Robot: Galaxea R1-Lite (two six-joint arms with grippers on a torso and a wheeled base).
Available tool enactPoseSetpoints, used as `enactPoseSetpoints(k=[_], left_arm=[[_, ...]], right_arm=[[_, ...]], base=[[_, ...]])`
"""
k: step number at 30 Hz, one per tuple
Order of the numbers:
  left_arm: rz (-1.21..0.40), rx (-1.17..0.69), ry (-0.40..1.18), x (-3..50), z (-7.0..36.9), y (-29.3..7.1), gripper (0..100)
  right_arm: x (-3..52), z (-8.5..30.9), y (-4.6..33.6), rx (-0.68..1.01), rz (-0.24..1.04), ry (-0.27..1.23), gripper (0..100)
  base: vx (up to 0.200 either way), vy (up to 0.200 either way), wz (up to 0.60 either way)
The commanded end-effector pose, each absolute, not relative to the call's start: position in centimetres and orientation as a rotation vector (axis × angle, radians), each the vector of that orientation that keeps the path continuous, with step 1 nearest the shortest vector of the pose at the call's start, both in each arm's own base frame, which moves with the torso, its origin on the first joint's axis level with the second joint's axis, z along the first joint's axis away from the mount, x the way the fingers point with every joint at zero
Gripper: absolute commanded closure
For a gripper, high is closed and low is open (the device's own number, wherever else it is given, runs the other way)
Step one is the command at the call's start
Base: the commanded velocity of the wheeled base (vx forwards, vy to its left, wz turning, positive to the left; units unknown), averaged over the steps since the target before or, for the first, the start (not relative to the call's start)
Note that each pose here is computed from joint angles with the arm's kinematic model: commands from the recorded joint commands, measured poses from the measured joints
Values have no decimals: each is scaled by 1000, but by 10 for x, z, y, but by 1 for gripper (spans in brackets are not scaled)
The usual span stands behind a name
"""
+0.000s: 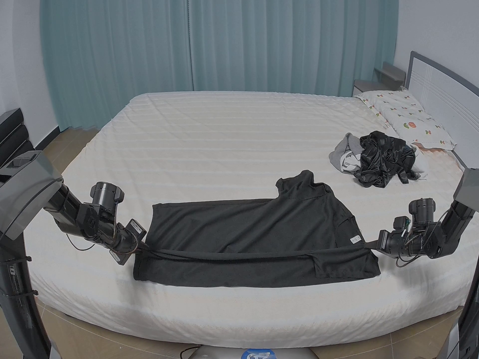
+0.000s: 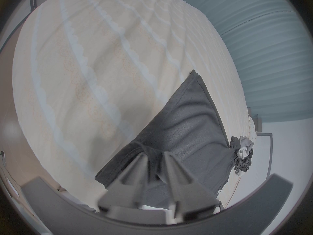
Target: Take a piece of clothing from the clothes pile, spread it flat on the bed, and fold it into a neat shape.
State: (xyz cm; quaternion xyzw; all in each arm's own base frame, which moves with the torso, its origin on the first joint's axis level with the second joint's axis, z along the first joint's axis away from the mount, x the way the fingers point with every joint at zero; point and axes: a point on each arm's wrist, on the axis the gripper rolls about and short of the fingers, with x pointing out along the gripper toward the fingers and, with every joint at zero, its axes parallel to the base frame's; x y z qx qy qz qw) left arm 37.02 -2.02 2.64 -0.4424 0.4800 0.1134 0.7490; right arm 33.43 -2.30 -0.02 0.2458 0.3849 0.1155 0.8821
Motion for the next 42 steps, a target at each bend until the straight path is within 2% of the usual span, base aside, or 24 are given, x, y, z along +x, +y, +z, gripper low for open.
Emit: enactPoseSetpoints(k=[1,9,17,21,27,33,38,42], left_arm=[[246,-966,1049,371,26,-21,0],[253,-974,1052,370,26,-21,0],[269,-1022,1034,363,36,-13,0],[216,-1070,999,337,58,1,0],[171,-1083,972,300,57,1,0],[145,-1067,994,275,42,-10,0],[141,-1070,1013,271,36,-16,0],[139,-1068,1024,274,33,-22,0]], right_arm=[[335,-10,-23,517,239,822,0],[338,-5,-23,572,222,783,0],[316,27,-21,637,195,715,0],[291,38,-15,692,116,721,0],[261,48,2,862,71,768,0],[246,42,20,978,-81,797,0],[232,33,26,1000,-76,821,0],[230,32,27,1009,-54,787,0]], base=[[0,0,0],[0,0,0],[0,0,0],[0,0,0],[0,0,0],[0,0,0],[0,0,0],[-200,0,0]])
